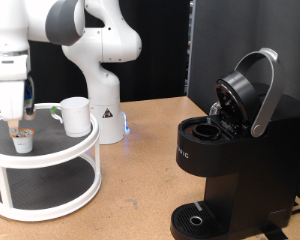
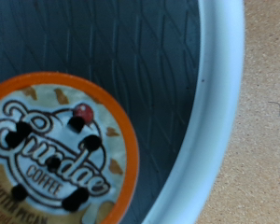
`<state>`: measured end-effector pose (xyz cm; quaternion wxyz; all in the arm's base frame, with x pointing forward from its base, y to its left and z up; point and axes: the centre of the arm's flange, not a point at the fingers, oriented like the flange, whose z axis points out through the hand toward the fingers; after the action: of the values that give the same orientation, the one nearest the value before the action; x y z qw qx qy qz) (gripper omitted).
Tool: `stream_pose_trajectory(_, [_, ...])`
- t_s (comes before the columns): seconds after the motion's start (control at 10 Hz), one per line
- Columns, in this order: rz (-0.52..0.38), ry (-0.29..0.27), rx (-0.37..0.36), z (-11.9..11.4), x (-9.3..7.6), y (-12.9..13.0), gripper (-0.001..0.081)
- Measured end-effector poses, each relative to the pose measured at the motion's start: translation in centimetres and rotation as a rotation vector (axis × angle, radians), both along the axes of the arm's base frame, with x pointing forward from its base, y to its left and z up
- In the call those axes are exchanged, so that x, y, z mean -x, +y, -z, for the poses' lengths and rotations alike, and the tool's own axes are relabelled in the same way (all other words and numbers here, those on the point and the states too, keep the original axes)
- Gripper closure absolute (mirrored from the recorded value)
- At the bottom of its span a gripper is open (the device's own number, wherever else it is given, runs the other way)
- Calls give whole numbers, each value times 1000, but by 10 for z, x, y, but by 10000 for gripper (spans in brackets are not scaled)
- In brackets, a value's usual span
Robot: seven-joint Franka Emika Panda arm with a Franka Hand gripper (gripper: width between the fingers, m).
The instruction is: Make a cup of coffee with the keurig machine
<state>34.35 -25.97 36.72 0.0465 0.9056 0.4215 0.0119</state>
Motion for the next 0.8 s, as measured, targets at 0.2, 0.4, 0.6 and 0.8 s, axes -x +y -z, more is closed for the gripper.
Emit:
stream_pose_trajectory(0.2, [-21,4,0,11,3,1,0])
stream_pose_trajectory(0.4, [-33,5,-1,22,6,2,0])
stream_pose_trajectory(0.6, [-35,5,-5,30,9,5,0])
stream_pose_trajectory(0.8, [-35,8,-10,34,12,7,0])
